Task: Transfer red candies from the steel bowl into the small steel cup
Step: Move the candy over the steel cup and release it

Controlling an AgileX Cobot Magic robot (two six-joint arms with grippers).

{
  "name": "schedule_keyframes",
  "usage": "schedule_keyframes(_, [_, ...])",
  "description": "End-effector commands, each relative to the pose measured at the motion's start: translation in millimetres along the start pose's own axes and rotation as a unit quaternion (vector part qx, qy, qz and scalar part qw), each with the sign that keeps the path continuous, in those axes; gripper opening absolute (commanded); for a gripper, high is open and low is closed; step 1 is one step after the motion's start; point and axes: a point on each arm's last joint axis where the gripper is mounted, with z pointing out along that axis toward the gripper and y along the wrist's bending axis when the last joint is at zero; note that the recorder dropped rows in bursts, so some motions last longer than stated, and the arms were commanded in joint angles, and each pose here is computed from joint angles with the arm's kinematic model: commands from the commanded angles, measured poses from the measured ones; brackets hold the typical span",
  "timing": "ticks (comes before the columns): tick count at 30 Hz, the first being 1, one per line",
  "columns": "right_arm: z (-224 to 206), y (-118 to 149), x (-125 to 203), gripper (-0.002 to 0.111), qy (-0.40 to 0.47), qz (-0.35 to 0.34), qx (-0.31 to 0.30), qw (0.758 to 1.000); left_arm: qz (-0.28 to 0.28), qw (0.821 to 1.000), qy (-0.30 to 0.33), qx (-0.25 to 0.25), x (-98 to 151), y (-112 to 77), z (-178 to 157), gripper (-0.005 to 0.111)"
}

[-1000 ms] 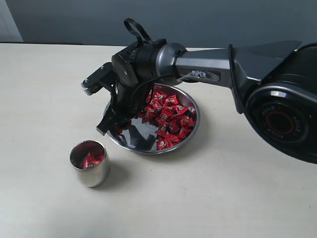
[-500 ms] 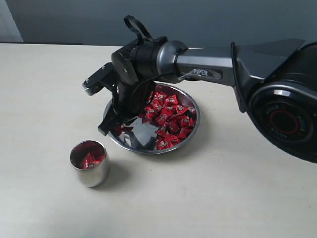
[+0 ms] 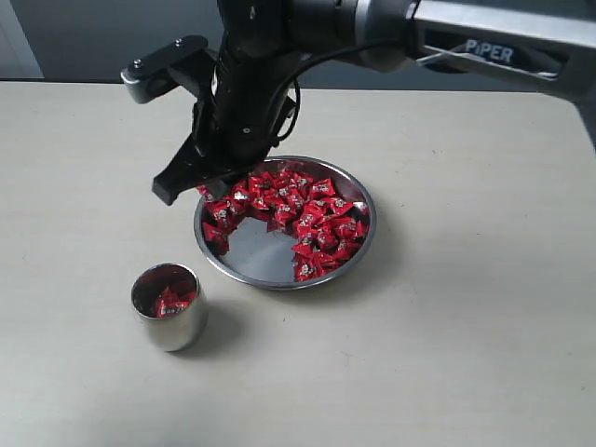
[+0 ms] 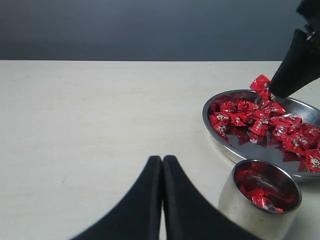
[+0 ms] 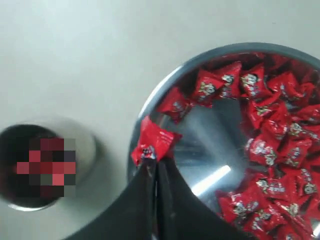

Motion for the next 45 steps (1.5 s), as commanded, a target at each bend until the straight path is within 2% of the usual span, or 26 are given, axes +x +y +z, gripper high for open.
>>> schedule_keyframes(1, [-25.0, 15.6, -1.2, 0.001, -0.019, -0.036, -0.027, 0.999, 0.0, 1.0, -0.006, -0.003, 0.4, 0.5, 0.1, 0.0])
schedule_keyframes(10, [-16.1, -11.3, 4.1, 0.0, 0.003, -0.047, 0.0, 0.999, 0.0, 1.0, -0.006, -0.003, 0.4, 0.5, 0.1, 0.0])
schedule_keyframes(11, [-12.0, -13.6, 8.9, 0.0, 0.029, -0.089, -0.007, 0.996, 0.0, 1.0, -0.006, -0.003, 0.4, 0.5, 0.1, 0.0])
schedule_keyframes(13, [-9.0, -10.5, 15.4, 0.0, 0.06, -0.127, -0.043, 0.989, 0.0, 1.0, -0.006, -0.003, 0.4, 0.5, 0.1, 0.0])
schedule_keyframes(16, [-10.0, -1.3, 15.7, 0.0, 0.05, -0.176, -0.101, 0.978, 0.0, 1.0, -0.006, -0.003, 0.4, 0.5, 0.1, 0.0])
schedule_keyframes(21, [-13.3, 14.0, 10.0, 0.0, 0.007, -0.167, -0.176, 0.97, 0.0, 1.0, -0.006, -0.003, 0.4, 0.5, 0.1, 0.0])
schedule_keyframes(25, [-12.0, 18.1, 8.2, 0.0, -0.004, -0.152, -0.2, 0.968, 0.0, 1.0, -0.006, -0.003, 0.4, 0.5, 0.1, 0.0])
schedule_keyframes(37, [24.9, 35.9, 11.1, 0.001, 0.033, -0.151, -0.228, 0.961, 0.0, 1.0, -0.006, -0.003, 0.4, 0.5, 0.1, 0.0])
schedule_keyframes(45, [37.5, 34.3, 14.5, 0.001, 0.053, -0.159, -0.218, 0.962, 0.0, 1.0, -0.006, -0.003, 0.4, 0.5, 0.1, 0.0])
